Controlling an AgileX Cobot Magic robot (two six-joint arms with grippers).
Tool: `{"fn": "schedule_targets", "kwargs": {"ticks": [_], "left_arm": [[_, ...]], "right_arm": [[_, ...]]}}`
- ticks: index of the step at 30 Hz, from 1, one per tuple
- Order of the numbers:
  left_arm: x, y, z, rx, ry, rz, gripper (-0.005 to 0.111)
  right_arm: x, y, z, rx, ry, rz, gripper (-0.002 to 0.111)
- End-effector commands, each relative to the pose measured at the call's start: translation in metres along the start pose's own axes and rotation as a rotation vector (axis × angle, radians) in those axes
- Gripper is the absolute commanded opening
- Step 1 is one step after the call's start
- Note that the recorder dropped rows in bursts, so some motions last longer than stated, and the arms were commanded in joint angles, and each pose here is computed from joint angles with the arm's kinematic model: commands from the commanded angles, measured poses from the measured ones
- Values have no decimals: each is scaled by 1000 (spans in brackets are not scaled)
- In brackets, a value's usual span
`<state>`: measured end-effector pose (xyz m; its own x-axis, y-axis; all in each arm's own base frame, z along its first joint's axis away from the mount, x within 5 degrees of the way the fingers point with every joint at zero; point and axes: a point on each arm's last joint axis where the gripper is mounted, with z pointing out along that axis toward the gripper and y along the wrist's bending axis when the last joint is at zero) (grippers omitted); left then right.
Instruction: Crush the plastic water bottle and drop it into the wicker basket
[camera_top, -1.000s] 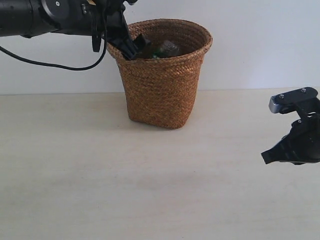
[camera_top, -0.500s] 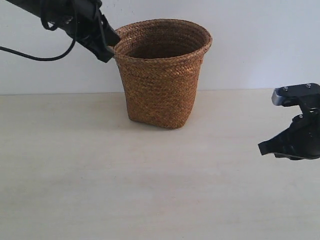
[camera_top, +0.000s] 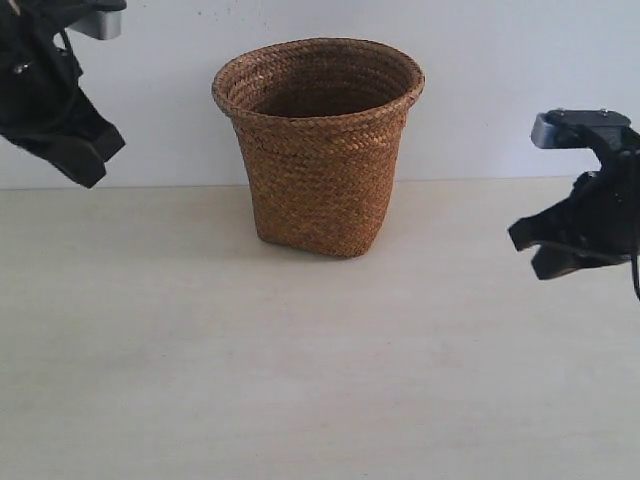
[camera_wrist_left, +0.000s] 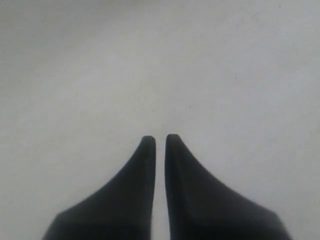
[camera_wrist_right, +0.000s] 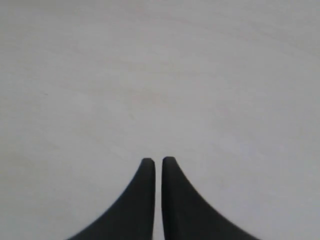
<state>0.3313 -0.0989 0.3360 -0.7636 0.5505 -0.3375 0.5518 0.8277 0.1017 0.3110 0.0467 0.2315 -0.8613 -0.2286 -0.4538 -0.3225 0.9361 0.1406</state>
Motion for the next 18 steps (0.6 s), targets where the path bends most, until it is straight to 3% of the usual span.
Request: {"fn": "schedule_targets", "kwargs": {"ticks": [1,6,10,18], "left_arm": [[27,-5,-7,0,44,-88,4],[59,-16,-19,-13,-4,-154,4],[88,-26,-27,-18,-21,-154,4],[164,-53,-47,-77,-344,-187,4]], "right_arm": [[12,-18,-30,273,96,3,0],[23,-13,-61,319,136,11,0],[33,-5,-85,322,40,10,0],[97,20,-130,354,-451,-3,0]]}}
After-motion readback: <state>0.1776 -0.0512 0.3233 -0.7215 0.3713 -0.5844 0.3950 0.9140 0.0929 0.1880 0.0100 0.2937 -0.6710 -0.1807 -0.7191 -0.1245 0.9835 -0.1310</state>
